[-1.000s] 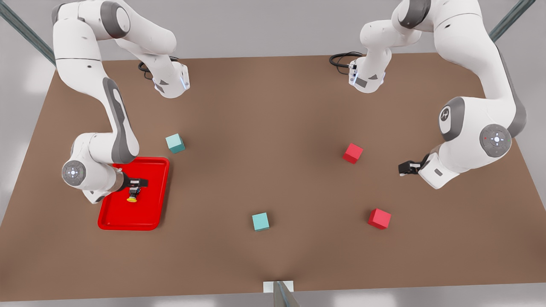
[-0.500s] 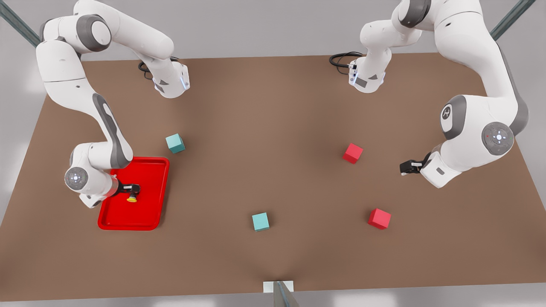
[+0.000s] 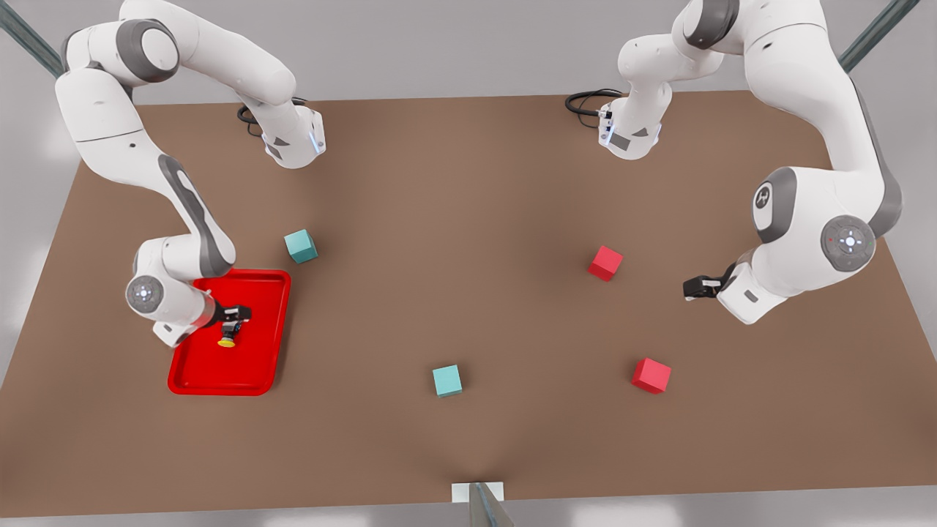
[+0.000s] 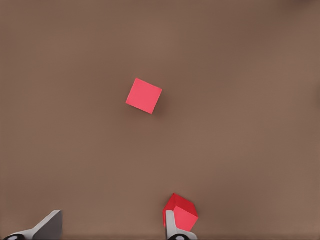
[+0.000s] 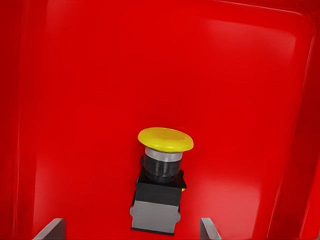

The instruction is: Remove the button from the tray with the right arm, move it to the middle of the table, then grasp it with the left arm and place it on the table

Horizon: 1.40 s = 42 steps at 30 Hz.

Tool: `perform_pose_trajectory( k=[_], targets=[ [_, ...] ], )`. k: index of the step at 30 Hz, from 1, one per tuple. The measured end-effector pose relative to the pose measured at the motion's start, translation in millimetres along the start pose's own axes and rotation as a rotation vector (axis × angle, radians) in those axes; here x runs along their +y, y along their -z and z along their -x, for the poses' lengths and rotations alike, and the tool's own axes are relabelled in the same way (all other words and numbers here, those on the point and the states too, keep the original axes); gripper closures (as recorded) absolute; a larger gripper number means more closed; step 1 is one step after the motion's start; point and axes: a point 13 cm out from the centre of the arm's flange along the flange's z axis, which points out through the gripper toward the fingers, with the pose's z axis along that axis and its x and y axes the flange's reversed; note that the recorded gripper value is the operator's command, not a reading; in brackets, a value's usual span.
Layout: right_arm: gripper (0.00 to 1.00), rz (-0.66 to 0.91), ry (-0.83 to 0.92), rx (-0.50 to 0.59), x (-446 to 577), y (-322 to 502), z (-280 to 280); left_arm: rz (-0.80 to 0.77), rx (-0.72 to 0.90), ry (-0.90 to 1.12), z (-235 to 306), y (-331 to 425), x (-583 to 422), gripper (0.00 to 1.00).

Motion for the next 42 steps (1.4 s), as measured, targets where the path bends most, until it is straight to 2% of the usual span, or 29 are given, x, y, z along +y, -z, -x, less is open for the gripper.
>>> perform_pose_trajectory(
  k=[15, 18, 19, 20, 22, 25, 27, 30, 38, 42],
  targets=[
    [0.01, 0.013, -0.020, -0.023, 5, -24, 3, 0.002, 0.009, -0.003, 5, -12, -2, 0.00],
    [0.11, 0.015, -0.015, -0.016, 7, -32, 2, 0.003, 0.008, -0.003, 5, -12, -2, 0.00],
    [0.22, 0.014, -0.014, -0.015, 7, -33, 2, 0.003, 0.008, -0.004, 5, -12, -2, 0.00],
    [0.27, 0.014, -0.014, -0.015, 7, -34, 1, 0.003, 0.008, -0.004, 5, -12, -3, 0.00],
    [0.27, 0.013, -0.016, -0.014, 6, -36, 1, 0.003, 0.008, -0.003, 5, -13, -2, 0.00],
    [0.46, 0.013, -0.021, -0.017, 4, -36, 1, 0.003, 0.007, -0.002, 6, -12, -2, 0.00],
    [0.46, 0.012, -0.025, -0.021, 3, -35, 3, 0.003, 0.007, -0.002, 6, -12, -2, 0.00],
    [0.58, 0.013, -0.033, -0.027, 2, -33, 5, 0.004, 0.006, -0.003, 5, -11, -2, 0.00],
    [0.61, 0.012, -0.031, -0.062, 10, -8, 15, 0.005, 0.007, 0.000, 3, -8, -1, 0.00],
    [0.60, 0.032, 0.023, -0.094, 62, 24, 35, 0.004, 0.009, 0.010, 2, -8, 6, 0.00]
  ],
)
